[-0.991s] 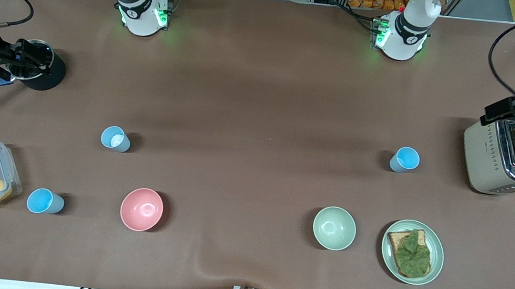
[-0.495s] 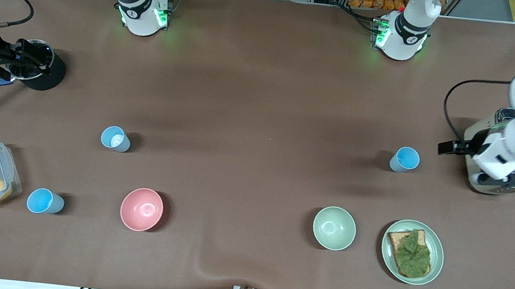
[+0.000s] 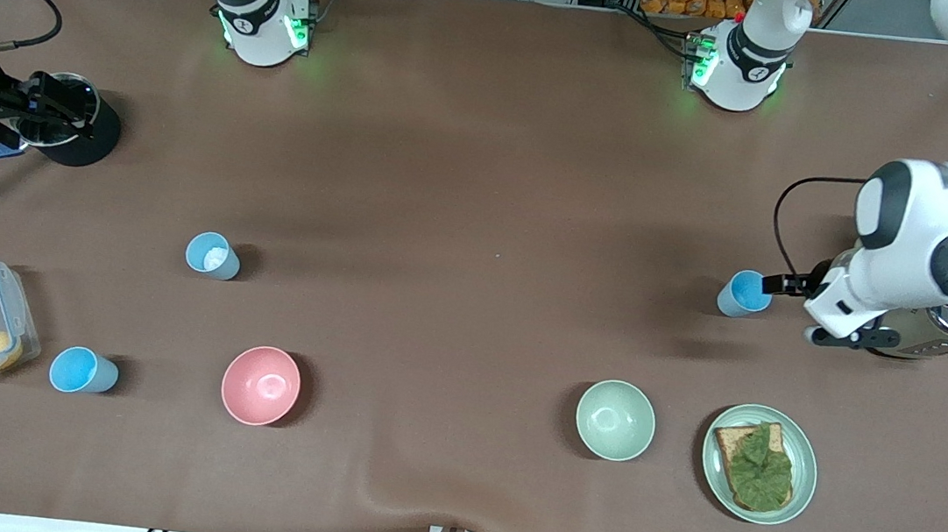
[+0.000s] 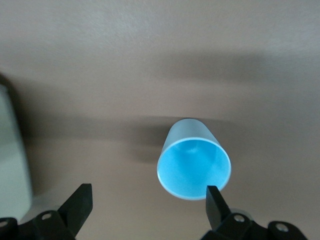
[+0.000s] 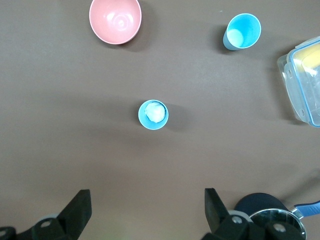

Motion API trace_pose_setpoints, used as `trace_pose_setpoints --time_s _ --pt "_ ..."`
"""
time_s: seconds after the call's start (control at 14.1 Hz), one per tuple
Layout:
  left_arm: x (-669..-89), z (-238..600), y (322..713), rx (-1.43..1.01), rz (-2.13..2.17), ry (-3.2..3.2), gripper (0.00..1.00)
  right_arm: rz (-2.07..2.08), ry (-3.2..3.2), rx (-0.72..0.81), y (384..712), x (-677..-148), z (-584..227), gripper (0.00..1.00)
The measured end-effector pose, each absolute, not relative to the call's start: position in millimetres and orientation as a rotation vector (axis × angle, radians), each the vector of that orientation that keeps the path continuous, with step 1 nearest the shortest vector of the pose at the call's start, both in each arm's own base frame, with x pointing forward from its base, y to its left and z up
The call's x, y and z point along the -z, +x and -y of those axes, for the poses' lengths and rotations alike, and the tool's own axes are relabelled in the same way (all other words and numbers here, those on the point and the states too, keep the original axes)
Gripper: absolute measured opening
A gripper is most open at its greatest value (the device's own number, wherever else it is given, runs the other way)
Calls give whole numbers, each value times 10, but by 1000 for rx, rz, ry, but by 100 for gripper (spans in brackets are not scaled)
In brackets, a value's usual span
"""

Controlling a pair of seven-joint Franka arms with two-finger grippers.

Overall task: Stack blue cups with both arms
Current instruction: 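Reach the left gripper to the blue cup by the toaster and grasp it, then lift the blue cup slightly with the left gripper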

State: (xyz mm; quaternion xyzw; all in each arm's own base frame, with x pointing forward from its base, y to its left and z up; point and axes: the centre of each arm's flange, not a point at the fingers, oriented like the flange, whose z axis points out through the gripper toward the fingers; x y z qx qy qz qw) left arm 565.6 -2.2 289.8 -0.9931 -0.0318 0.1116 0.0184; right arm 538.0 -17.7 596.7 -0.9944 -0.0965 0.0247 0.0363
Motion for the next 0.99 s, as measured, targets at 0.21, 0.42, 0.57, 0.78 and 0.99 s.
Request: trace_pose_setpoints --time_s 0.21,0.42,0.57,0.78,0.99 --pt "-2558 29 5638 -371 94 -3082 100 296 -3054 -76 5380 -5967 176 100" --pt "-2491 24 5624 -359 85 -3078 100 296 -3054 -76 5380 -5966 177 100" --pt "-2413 24 5582 -376 82 -3075 100 296 -3053 -79 5378 -5964 178 100" --pt "-2273 22 5534 -402 80 -3071 100 296 -3053 -83 5376 -5963 179 100" --pt "-2103 -19 5496 -446 90 -3065 87 295 -3053 -84 5375 -5962 179 100"
